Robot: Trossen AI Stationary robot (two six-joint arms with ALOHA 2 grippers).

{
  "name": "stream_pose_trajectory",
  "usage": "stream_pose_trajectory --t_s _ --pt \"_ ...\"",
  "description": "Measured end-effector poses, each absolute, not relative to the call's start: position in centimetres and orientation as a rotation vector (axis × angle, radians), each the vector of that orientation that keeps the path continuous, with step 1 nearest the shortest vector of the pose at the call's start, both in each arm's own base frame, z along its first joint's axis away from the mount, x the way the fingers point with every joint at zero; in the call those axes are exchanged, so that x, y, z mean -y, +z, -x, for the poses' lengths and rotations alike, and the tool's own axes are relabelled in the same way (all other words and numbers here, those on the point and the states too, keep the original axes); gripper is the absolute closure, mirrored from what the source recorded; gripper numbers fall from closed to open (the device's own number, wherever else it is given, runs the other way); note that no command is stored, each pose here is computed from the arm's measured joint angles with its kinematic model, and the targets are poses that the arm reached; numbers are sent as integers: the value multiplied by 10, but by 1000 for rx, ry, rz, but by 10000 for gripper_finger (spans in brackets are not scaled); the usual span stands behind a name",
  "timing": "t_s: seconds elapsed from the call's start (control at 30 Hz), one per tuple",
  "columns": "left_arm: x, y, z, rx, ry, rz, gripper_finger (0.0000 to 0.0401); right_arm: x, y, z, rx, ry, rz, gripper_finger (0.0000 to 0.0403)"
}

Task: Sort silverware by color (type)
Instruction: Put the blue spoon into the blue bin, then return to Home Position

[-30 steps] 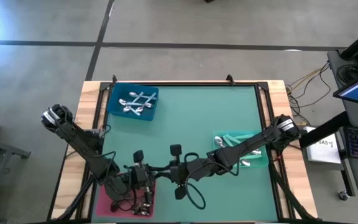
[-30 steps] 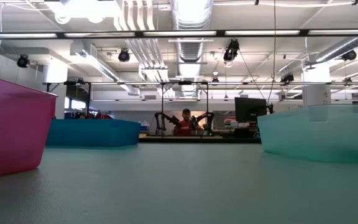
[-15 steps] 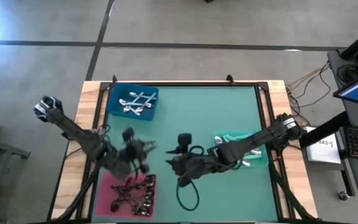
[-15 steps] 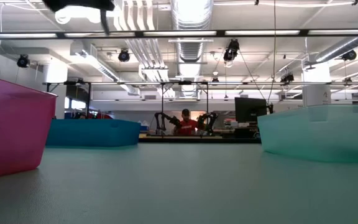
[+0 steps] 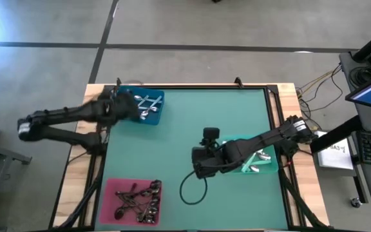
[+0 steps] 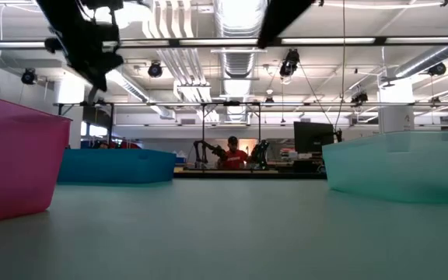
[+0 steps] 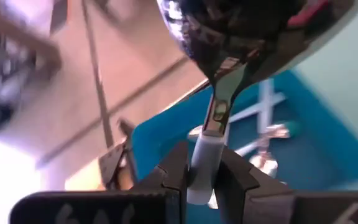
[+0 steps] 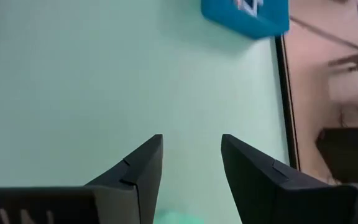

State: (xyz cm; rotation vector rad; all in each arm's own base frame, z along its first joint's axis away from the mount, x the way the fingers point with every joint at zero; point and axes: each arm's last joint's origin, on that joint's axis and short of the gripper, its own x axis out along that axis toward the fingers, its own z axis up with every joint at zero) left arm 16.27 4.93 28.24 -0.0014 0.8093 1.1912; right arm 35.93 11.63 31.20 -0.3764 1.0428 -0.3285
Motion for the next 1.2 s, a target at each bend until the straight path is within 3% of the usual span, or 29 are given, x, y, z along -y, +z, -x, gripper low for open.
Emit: stream_pose_trajectory --t_s 0.1,0.33,0.53,0.83,1.2 --pt "-86 276 -155 -863 1218 126 370 -107 298 -358 -1103 -365 380 251" --pt "-148 243 -145 -749 985 381 370 -83 271 -355 -1207 -443 372 257" --pt "-162 227 -140 -830 960 335 327 -66 260 -350 -1268 -500 350 256" --pt "-170 221 -150 -880 905 326 317 -48 259 -352 -1276 -558 306 257" --pt "-148 253 -185 -589 342 419 315 -38 270 -329 -1336 -619 268 257"
